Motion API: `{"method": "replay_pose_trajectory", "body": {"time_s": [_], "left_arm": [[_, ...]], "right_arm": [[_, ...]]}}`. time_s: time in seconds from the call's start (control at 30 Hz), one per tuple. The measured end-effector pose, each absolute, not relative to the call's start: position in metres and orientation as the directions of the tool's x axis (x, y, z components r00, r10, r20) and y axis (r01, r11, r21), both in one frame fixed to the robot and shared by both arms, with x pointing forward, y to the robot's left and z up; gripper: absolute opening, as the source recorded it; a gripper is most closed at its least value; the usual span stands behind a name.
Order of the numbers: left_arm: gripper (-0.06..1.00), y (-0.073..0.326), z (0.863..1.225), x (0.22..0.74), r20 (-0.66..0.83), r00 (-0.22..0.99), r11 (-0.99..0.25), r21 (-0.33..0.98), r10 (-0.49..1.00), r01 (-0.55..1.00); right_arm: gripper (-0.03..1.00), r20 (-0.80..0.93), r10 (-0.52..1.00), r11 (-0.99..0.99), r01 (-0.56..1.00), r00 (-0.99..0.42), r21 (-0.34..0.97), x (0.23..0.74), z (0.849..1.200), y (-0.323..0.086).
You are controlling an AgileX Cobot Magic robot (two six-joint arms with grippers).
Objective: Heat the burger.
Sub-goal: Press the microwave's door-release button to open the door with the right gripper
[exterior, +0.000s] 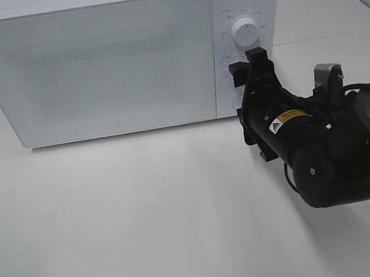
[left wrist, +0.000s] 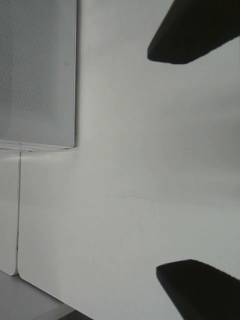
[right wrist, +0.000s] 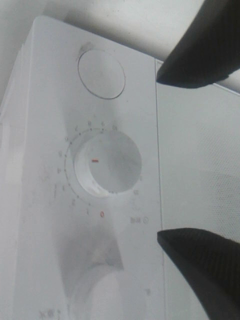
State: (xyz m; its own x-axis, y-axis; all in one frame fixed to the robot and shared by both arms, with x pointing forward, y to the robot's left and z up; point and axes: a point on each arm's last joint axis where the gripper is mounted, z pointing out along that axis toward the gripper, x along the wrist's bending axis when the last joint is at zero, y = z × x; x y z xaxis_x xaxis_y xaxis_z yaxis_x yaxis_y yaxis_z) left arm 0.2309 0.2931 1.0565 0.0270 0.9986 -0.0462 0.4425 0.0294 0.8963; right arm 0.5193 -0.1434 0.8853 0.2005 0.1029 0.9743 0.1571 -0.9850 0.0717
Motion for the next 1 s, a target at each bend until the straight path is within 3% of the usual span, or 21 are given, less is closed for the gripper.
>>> {"method": "replay_pose_trajectory", "body": {"time_s": [0.2, 0.27, 0.47, 0.53, 0.63, 0.7, 1.0], "left_arm": [[0.99, 0.293, 1.056, 0.231, -0.046, 0.027, 0.029, 0.896, 0.999, 0.443], [0.99, 0.293, 1.056, 0.231, -0.046, 0.027, 0.029, 0.896, 0.999, 0.443], [0.99, 0.293, 1.056, 0.231, -0.046, 0.027, 0.029, 0.896, 0.999, 0.443], [0.99, 0.293, 1.056, 0.231, -0.046, 0.027, 0.029, 0.896, 0.999, 0.443], [0.99, 0.293, 1.056, 0.231, -0.046, 0.027, 0.029, 0.896, 0.999, 0.443], [0.99, 0.293, 1.056, 0.231, -0.046, 0.027, 0.029, 0.896, 0.999, 0.443], [0.99, 0.293, 1.056, 0.231, -0.046, 0.027, 0.029, 0.896, 0.999, 0.443]], "right_arm": [[0.75, 0.943, 0.304, -0.932, 0.248, 0.137, 0.265, 0.509, 0.903, -0.145], [0.75, 0.855, 0.494, -0.837, 0.355, 0.159, 0.417, 0.503, 0.908, -0.144], [0.75, 0.736, 0.661, -0.702, 0.465, 0.144, 0.539, 0.496, 0.913, -0.143], [0.75, 0.594, 0.799, -0.534, 0.561, 0.091, 0.632, 0.489, 0.914, -0.144], [0.74, 0.569, 0.819, -0.504, 0.575, 0.079, 0.645, 0.488, 0.915, -0.144], [0.74, 0.450, 0.893, -0.356, 0.627, 0.010, 0.693, 0.483, 0.915, -0.145], [0.74, 0.271, 0.945, -0.077, 0.684, -0.181, 0.726, 0.475, 0.924, -0.142]]}}
